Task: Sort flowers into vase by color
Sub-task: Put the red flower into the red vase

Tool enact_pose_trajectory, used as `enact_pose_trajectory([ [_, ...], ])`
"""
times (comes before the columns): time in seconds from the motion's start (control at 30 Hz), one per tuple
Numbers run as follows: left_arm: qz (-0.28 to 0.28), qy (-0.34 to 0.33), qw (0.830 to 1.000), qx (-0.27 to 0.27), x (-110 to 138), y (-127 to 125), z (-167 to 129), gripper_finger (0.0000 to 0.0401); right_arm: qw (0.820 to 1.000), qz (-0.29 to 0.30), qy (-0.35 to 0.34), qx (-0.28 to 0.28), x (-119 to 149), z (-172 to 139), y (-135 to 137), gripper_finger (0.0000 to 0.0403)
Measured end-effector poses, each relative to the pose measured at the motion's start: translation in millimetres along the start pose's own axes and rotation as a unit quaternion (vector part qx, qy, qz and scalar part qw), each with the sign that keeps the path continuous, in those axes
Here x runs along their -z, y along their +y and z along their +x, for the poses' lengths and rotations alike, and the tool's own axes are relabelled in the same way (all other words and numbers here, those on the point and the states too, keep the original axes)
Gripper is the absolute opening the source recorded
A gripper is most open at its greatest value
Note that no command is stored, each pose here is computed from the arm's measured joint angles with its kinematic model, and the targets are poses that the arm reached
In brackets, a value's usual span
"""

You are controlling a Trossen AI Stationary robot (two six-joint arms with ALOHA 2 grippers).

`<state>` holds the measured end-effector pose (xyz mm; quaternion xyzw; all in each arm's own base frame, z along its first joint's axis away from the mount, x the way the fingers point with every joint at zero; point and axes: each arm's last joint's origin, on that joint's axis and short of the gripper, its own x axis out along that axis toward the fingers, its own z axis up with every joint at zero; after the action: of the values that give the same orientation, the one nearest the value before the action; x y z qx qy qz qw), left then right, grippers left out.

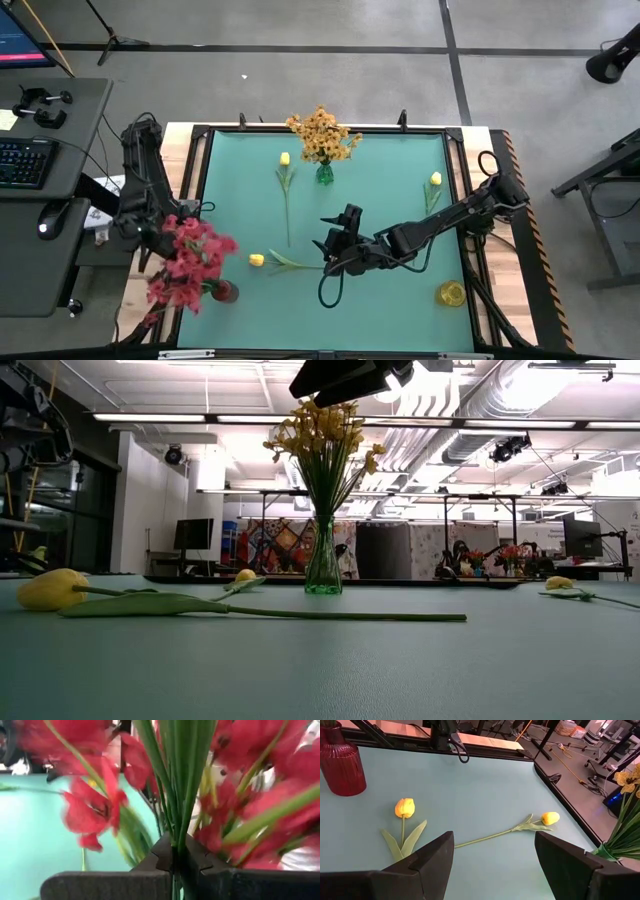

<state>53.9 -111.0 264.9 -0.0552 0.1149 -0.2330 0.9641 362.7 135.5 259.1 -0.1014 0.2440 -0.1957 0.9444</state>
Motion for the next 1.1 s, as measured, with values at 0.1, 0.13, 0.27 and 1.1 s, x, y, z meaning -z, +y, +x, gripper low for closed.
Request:
enact_pose_trajectory([
  [0.1,-0.007,0.004,1.000,-0.014,11,2,3,0.0000,1.000,0.000,0.000,0.000,0,0,0,0.0265],
  [0.13,-0.010,0.004,1.000,-0.018,14,2,4,0.0000,1.000,0.001,0.000,0.000,0,0,0,0.0265],
  [0.27,-0.016,0.000,0.999,-0.035,25,4,7,0.0000,1.000,0.001,0.000,0.000,0,0,0,0.0265],
  [1.1,-0.147,0.023,0.988,0.025,58,4,15,0.0000,1.000,0.003,0.000,0.000,0,0,0,0.0265],
])
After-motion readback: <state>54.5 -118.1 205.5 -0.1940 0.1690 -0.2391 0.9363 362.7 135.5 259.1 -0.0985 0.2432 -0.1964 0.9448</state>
